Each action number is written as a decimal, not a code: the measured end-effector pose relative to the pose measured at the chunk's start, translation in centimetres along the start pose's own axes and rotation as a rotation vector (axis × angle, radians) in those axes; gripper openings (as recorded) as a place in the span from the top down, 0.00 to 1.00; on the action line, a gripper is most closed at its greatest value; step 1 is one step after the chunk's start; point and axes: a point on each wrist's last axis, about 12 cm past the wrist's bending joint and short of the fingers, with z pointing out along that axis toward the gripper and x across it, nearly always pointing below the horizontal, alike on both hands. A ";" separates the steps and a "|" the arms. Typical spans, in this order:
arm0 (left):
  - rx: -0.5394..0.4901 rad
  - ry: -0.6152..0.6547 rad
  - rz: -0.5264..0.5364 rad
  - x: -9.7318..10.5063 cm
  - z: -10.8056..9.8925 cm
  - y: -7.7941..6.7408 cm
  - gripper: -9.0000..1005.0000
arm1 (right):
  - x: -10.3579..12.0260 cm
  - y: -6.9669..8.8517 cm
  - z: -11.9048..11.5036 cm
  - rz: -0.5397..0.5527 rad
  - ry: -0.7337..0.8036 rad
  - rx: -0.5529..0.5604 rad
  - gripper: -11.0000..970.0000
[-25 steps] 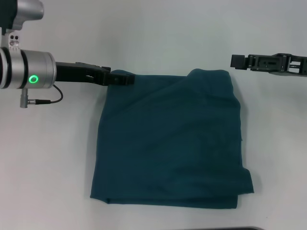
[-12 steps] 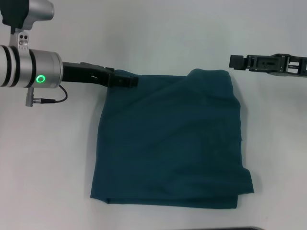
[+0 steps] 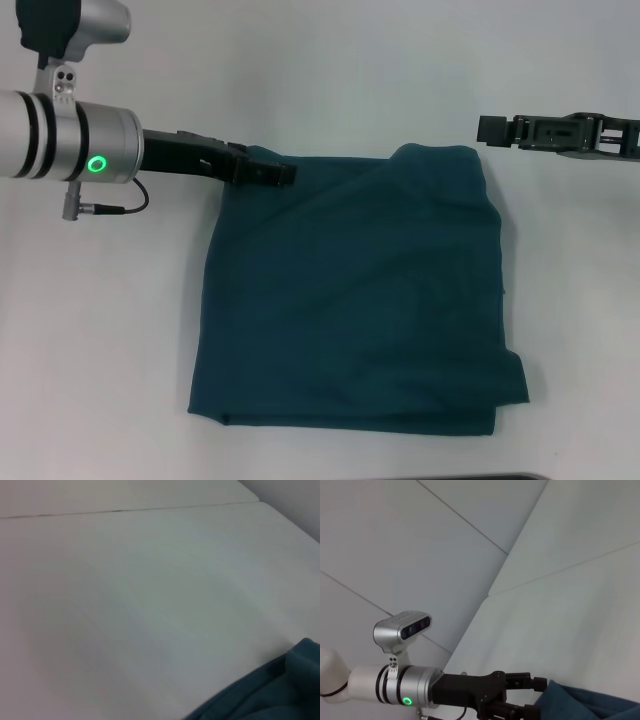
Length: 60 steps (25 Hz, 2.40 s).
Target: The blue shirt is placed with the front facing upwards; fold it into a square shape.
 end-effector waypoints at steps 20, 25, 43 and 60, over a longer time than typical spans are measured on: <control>-0.061 0.010 0.001 -0.1 -0.2 0.8 0.05 | -0.1 0.0 0.0 0.002 0.001 0.000 0.31; -0.053 0.012 0.004 -0.2 -0.2 0.6 0.05 | -0.2 0.1 0.2 -0.003 0.005 -0.003 0.31; -0.051 0.022 0.013 -0.2 0.3 0.3 0.06 | -0.1 0.0 0.2 0.000 0.005 0.000 0.31; -0.050 0.056 0.057 -0.6 0.7 -0.2 0.38 | 0.0 0.0 0.0 0.005 0.000 0.000 0.31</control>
